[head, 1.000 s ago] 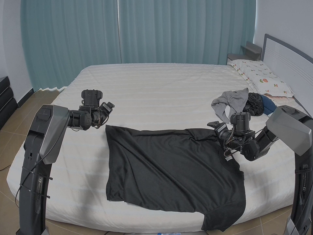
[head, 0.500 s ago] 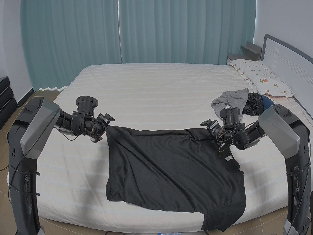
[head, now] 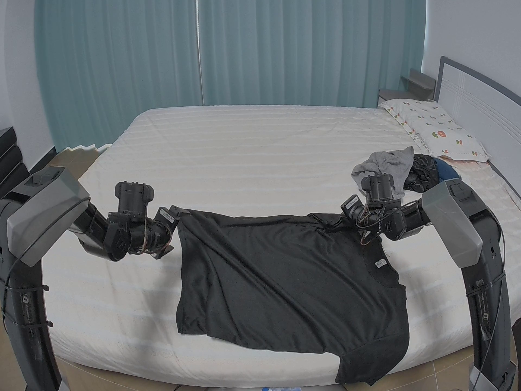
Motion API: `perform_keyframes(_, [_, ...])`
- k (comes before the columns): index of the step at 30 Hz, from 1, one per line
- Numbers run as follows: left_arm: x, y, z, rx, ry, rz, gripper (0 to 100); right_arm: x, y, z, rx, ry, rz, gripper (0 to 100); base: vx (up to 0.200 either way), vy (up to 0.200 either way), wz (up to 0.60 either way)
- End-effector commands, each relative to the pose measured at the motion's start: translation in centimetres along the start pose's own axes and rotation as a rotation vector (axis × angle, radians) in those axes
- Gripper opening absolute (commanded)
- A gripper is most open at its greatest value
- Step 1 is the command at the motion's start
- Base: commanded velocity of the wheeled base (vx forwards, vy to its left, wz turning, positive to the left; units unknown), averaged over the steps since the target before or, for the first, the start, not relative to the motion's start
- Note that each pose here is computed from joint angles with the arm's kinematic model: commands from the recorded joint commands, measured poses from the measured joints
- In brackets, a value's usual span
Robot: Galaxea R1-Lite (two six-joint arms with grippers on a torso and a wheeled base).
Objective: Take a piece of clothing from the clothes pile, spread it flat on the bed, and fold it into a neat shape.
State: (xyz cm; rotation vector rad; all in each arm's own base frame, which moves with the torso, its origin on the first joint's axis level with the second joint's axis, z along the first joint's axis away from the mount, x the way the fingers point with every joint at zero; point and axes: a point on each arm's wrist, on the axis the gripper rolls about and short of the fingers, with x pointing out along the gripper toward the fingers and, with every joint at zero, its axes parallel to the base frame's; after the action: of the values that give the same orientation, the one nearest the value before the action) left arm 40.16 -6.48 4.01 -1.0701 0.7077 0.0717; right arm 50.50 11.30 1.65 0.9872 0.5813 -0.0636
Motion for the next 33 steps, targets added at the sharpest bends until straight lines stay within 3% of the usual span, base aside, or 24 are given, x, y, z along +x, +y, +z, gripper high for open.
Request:
perform_keyframes(1, [-1.6,1.5,-2.7,0.02,0.033,-0.018,100,0.2,1.8,2.8,0.009,-0.079,0.086,0,0.0,0.0,0.0])
perform_keyframes(8, [-1.9,2.2,-4.0,0.04,0.032,-0.058,100,1.6,2.6,3.4,-0.037,-0.144,0.145,0,0.0,0.0,0.0])
perform_keyframes(9, [-1.9,2.3,-4.1,0.042,0.035,-0.054,100,2.1,1.9,3.0,-0.043,-0.146,0.127,100,0.0,0.0,0.0])
perform_keyframes(14, [-1.7,2.7,-4.2,0.04,0.039,-0.041,100,3.3,1.2,2.1,-0.089,-0.201,0.203,100,0.0,0.0,0.0])
perform_keyframes(19, [-1.8,3.0,-4.4,0.04,0.045,-0.03,100,2.6,1.1,2.4,-0.115,-0.175,0.136,100,0.0,0.0,0.0])
perform_keyframes(24, [-1.9,3.2,-4.4,0.038,0.045,-0.023,100,0.9,1.0,3.9,-0.121,-0.179,0.123,100,0.0,0.0,0.0])
perform_keyframes(33, [-2.3,3.5,-4.6,0.041,0.055,-0.015,100,-1.1,-3.2,4.9,-0.141,-0.07,0.02,100,0.0,0.0,0.0])
